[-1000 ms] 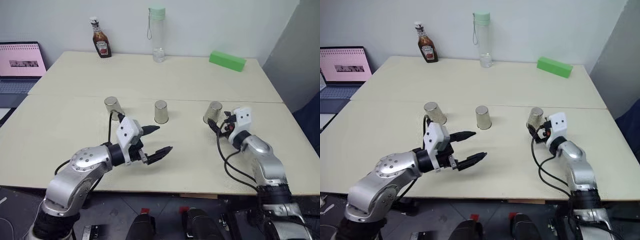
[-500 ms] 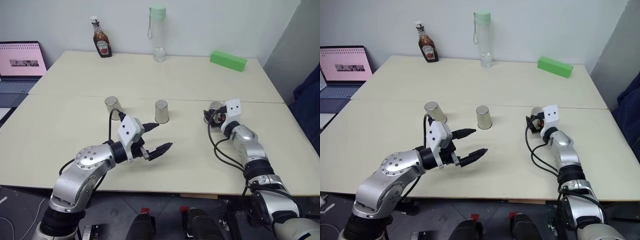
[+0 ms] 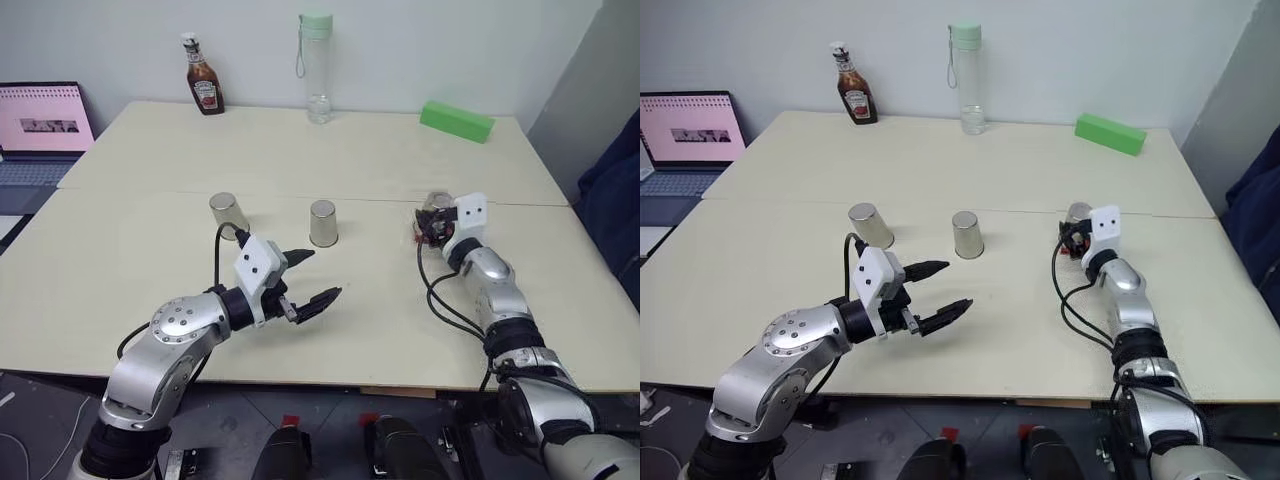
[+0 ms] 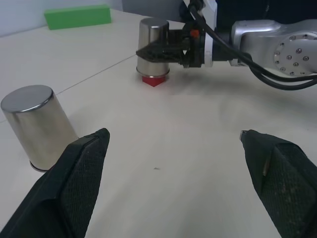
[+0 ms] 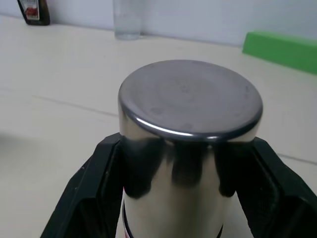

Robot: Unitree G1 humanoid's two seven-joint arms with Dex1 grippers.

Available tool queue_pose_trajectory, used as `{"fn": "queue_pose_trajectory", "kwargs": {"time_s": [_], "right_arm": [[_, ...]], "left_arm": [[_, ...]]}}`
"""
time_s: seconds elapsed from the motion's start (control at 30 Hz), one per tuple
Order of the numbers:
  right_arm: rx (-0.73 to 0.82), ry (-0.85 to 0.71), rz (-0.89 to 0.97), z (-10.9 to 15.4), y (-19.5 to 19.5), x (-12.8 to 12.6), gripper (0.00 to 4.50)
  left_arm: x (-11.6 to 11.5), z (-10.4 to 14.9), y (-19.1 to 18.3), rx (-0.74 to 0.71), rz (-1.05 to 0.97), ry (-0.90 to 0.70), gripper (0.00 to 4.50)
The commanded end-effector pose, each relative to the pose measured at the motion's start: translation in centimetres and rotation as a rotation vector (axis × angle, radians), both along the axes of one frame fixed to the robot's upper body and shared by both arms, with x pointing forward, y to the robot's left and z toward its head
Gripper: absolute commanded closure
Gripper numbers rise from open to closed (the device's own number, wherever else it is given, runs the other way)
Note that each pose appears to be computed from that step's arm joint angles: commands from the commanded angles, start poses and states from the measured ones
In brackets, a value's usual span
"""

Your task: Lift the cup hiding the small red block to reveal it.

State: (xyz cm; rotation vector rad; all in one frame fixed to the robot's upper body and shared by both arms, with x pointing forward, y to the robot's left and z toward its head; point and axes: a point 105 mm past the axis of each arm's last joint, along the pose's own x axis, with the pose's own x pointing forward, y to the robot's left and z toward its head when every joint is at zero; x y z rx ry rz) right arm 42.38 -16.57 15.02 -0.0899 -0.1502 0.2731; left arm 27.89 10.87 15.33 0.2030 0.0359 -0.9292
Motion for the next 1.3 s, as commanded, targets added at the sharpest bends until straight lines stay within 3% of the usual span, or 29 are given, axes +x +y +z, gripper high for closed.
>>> {"fn": "queue_pose_trajectory", "kwargs": {"time_s": [0.03,0.13,0.27,0.4,0.6,0.8,0.87,1.1,1.3], "right_arm": [[0.058,-0.124,-0.025,5.1,-0.6,-2.0,1.78],[0.034,-0.083,-0.106,4.7,-2.3,-3.1,1.78],[-0.023,0.028,-0.213,2.0,-4.6,-3.7,1.78],[0.047,0.128,-0.260,-0.6,-5.3,-3.7,1.78],[0.152,0.145,-0.217,-2.3,-4.0,-2.9,1.78],[0.114,0.159,-0.236,-3.4,-4.4,-2.9,0.03],[0.104,0.139,-0.229,-3.1,-4.5,-3.4,0.03],[0.019,0.131,-0.172,-1.6,-4.5,-7.3,0.03],[-0.025,0.296,0.123,-1.4,-1.8,-13.6,0.03]], "left_arm": [[-0.2,0.8,0.1,-0.007,0.000,-0.037,0.00],[-0.4,0.6,-0.2,-0.010,-0.011,-0.029,0.00],[-0.6,0.4,-0.6,-0.010,-0.035,-0.018,0.00],[-0.4,0.5,-0.8,-0.001,-0.053,-0.020,0.00],[-0.4,0.6,-1.0,0.002,-0.072,-0.019,0.00],[-0.6,0.7,-1.0,0.000,-0.073,-0.020,0.00],[-0.6,0.7,-1.0,0.001,-0.070,-0.018,0.00],[-0.9,0.4,-0.6,-0.001,-0.049,0.016,0.00],[-0.6,0.5,1.9,0.016,0.032,0.066,0.00]]}}
